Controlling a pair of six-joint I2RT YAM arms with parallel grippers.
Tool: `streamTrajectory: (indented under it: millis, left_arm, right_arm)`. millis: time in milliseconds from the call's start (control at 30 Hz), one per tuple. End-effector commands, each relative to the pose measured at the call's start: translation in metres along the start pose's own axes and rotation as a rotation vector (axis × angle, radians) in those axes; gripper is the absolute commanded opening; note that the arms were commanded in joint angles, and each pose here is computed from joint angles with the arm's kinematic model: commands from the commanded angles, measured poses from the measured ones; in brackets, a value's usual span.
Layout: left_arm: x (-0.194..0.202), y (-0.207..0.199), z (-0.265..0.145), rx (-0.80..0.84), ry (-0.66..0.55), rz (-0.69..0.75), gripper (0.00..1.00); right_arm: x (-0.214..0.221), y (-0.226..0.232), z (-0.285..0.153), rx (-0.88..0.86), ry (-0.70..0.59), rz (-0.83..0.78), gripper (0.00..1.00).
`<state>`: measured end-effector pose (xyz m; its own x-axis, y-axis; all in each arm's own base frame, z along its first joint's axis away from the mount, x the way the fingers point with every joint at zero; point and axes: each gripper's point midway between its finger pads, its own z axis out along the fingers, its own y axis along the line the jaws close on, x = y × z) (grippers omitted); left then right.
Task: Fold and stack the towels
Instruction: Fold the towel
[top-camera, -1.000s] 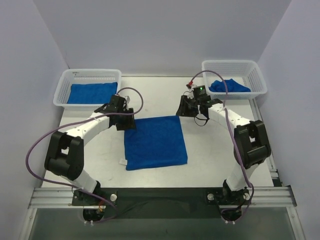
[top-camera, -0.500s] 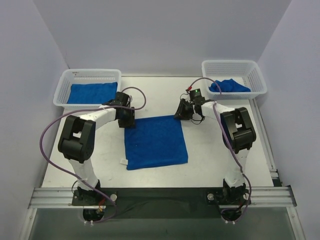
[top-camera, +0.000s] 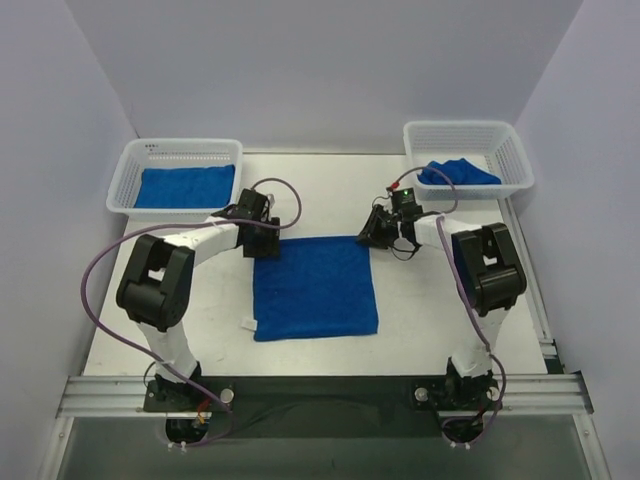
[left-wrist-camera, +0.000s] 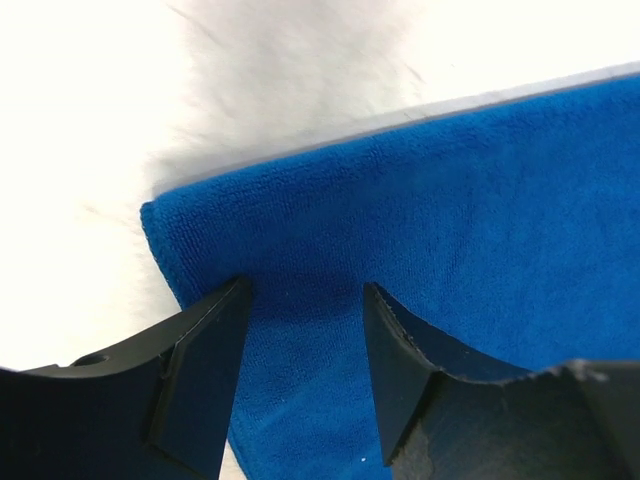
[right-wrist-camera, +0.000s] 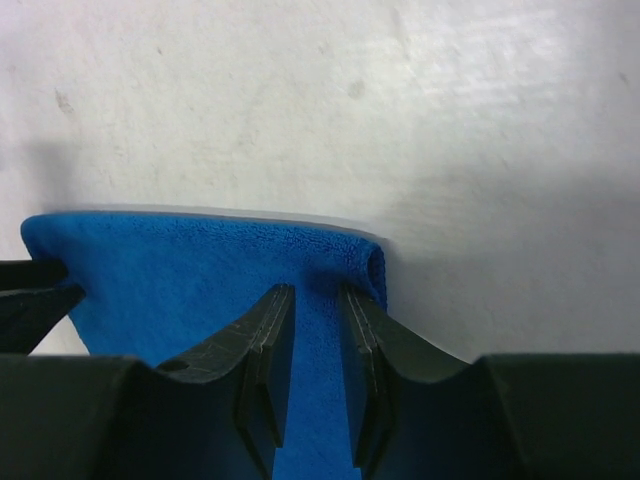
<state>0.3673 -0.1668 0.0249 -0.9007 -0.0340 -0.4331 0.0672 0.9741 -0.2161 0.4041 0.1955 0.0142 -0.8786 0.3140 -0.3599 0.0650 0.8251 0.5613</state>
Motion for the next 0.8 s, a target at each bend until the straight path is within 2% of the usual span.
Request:
streamTrajectory:
  millis: [0, 67, 167, 300, 467, 633, 733, 767]
  left_arm:
    - [0.037, -0.005, -0.005, -0.017, 0.066, 0.008, 0.6]
    - [0.046, -0.006, -0.013, -0.006, 0.064, -0.007, 0.6]
    - [0.034, -0.005, -0.025, -0.004, 0.018, -0.011, 0.64]
    - [-0.012, -0.012, -0.047, 0.015, -0.088, 0.051, 0.77]
    - [-0.027, -0.032, -0.083, 0.081, -0.134, 0.1, 0.79]
    - [-0.006, -0.05, -0.098, 0.137, -0.128, 0.125, 0.77]
    - [0.006, -0.043, -0.087, 0.115, -0.09, 0.108, 0.73]
    - [0.01, -0.041, -0.08, 0.108, -0.068, 0.107, 0.73]
  right_arm:
    - [0.033, -0.052, -0.022, 0.201, 0.056, 0.033, 0.26]
    - [0.044, -0.061, -0.03, 0.228, 0.067, 0.014, 0.27]
    - [0.041, -0.06, -0.046, 0.241, 0.05, -0.049, 0.27]
    - [0.022, -0.038, -0.068, 0.206, 0.024, -0.154, 0.31]
    - [0.019, -0.003, -0.094, 0.125, 0.013, -0.252, 0.34]
    - [0.077, 0.029, -0.109, 0.037, 0.123, -0.423, 0.33]
    - [0.126, 0.051, -0.113, -0.025, 0.195, -0.582, 0.32]
    - [0.138, 0.042, -0.112, 0.01, 0.206, -0.622, 0.31]
